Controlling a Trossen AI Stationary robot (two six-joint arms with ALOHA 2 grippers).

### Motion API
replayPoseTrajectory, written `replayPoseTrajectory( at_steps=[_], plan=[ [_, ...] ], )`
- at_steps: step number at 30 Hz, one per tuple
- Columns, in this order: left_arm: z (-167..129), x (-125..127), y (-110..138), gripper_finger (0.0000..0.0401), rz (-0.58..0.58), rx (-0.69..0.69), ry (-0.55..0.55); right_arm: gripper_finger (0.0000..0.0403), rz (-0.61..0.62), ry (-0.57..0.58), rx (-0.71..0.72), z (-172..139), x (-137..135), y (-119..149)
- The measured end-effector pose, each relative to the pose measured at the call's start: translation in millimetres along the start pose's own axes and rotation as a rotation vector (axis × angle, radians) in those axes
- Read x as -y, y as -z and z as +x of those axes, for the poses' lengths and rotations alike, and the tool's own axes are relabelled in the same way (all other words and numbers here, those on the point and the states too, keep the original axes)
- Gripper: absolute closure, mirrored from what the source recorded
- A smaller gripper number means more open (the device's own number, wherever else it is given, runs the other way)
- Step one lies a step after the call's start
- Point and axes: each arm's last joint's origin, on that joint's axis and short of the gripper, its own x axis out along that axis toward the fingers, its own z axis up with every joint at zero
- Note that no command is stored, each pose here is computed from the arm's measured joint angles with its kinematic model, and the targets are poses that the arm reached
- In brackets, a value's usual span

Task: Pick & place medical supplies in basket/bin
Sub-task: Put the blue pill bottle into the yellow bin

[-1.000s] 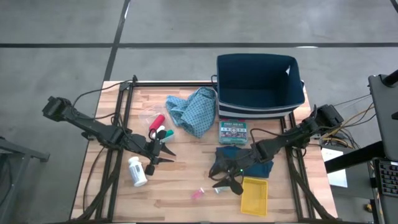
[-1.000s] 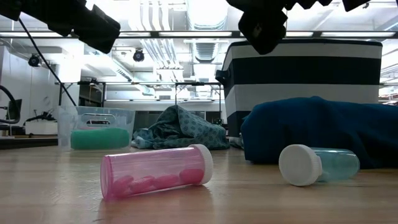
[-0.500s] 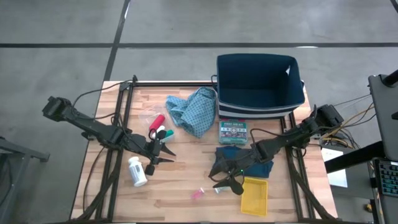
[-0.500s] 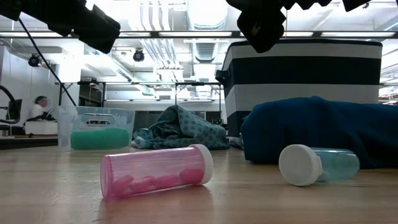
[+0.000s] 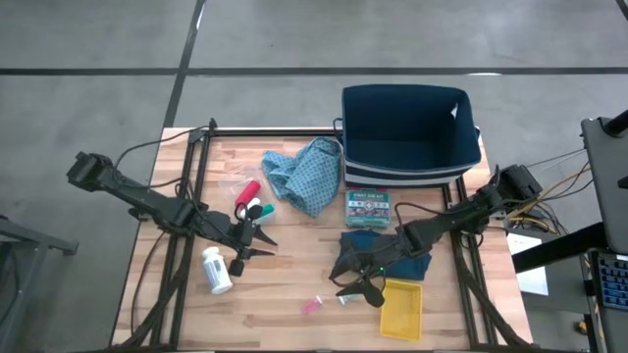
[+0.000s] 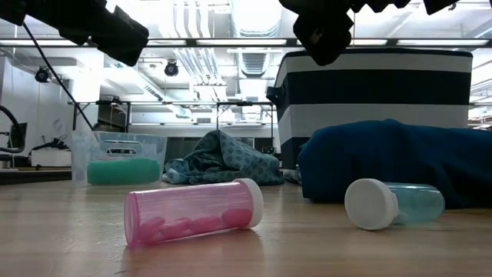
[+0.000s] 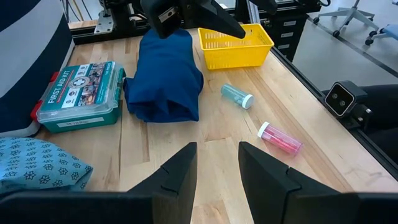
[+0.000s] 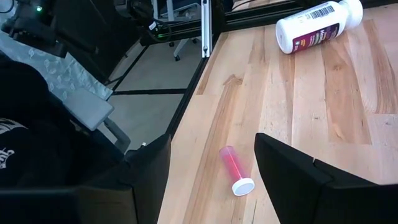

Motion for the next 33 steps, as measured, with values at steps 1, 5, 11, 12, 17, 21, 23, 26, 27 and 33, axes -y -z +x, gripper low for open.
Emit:
replayPoseTrajectory(
  at_steps=[1, 5, 11, 12, 17, 21, 23, 26, 27, 33],
  plan=[
    [0, 0, 0, 0.0281, 0.0, 0.0, 0.0, 0.0174, -0.002, 0.0, 0.0, 0, 0, 0],
    [0, 0, 0, 0.0281, 0.0, 0.0, 0.0, 0.0174, -0.001, 0.0, 0.0, 0, 0, 0],
    [0, 0, 0, 0.0281, 0.0, 0.0, 0.0, 0.0174, 0.003, 0.005, -0.013, 0, 1, 1],
    [0, 0, 0, 0.0281, 0.0, 0.0, 0.0, 0.0174, 0.004, 0.009, -0.021, 0, 1, 2],
    [0, 0, 0, 0.0281, 0.0, 0.0, 0.0, 0.0174, 0.007, 0.019, -0.046, 0, 2, 5],
    [0, 0, 0, 0.0281, 0.0, 0.0, 0.0, 0.0174, 0.012, 0.019, -0.049, 0, 2, 5],
    [0, 0, 0, 0.0281, 0.0, 0.0, 0.0, 0.0174, 0.012, 0.019, -0.049, 0, 2, 5],
    [0, 0, 0, 0.0281, 0.0, 0.0, 0.0, 0.0175, 0.008, 0.02, -0.072, 0, 1, 7],
    [0, 0, 0, 0.0281, 0.0, 0.0, 0.0, 0.0176, 0.009, 0.025, -0.089, 0, 2, 9],
    [0, 0, 0, 0.0281, 0.0, 0.0, 0.0, 0.0185, 0.024, 0.073, -0.214, -2, 5, 20]
  ],
)
